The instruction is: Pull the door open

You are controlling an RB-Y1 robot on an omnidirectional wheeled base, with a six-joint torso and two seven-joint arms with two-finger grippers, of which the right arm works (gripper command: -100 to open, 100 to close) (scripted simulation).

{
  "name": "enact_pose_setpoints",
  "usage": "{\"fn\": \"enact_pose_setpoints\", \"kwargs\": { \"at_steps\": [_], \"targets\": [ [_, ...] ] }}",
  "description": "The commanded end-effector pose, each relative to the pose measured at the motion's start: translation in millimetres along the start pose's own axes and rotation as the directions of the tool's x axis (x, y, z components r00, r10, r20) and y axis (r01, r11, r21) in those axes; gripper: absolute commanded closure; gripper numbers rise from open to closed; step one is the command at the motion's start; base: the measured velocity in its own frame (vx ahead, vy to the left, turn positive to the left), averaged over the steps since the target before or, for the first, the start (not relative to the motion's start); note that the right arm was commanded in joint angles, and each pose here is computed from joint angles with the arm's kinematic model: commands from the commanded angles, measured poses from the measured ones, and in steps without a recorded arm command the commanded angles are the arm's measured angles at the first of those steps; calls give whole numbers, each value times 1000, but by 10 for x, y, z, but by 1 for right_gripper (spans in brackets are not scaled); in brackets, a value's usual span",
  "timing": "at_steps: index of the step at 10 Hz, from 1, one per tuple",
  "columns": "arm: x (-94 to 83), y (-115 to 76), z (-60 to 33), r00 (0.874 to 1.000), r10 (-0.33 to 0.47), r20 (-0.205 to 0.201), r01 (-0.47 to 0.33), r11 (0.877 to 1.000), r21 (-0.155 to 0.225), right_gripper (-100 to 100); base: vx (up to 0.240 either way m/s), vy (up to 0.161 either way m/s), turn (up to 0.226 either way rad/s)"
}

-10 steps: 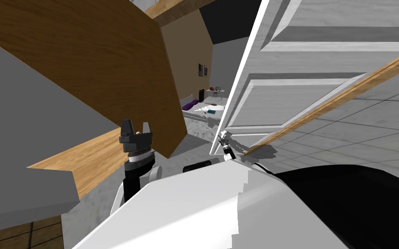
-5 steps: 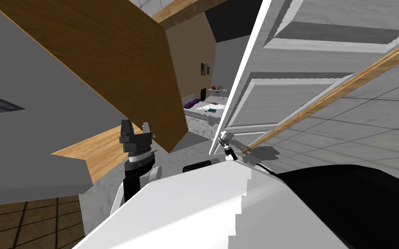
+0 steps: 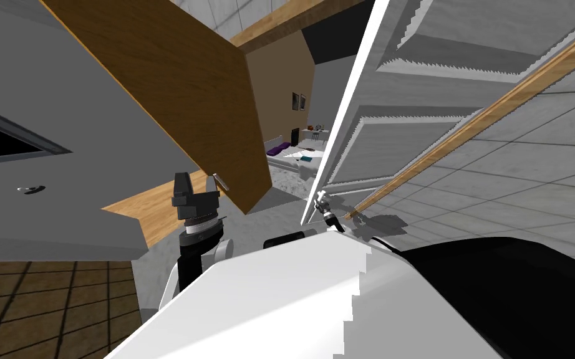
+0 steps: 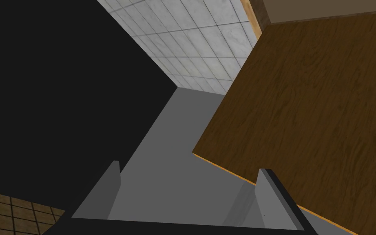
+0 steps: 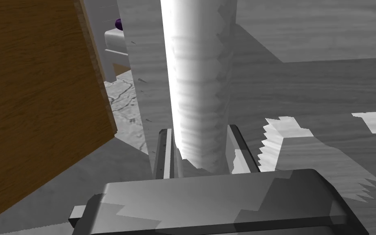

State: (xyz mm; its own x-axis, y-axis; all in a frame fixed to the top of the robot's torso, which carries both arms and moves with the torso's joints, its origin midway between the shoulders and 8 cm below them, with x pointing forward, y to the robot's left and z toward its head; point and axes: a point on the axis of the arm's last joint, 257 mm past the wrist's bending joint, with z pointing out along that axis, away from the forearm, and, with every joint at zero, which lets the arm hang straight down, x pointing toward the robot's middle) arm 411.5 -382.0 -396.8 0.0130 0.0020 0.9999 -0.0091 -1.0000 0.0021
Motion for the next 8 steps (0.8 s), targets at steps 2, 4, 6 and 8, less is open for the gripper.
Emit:
{"fn": "enact_pose_setpoints", "kwargs": {
  "at_steps": [2,4,6,8],
  "targets": [
    [29,0,-95,1000,0,-10,1,999,39,100,-230,-65,125],
    [39,-5,-176,1000,0,-12,1,998,70,100,-207,-33,87],
    [46,-11,-247,1000,1,-13,0,995,97,100,-213,-71,83],
    [26,-11,-261,1000,-1,-7,2,995,101,100,-146,-52,53]
  ]
}}
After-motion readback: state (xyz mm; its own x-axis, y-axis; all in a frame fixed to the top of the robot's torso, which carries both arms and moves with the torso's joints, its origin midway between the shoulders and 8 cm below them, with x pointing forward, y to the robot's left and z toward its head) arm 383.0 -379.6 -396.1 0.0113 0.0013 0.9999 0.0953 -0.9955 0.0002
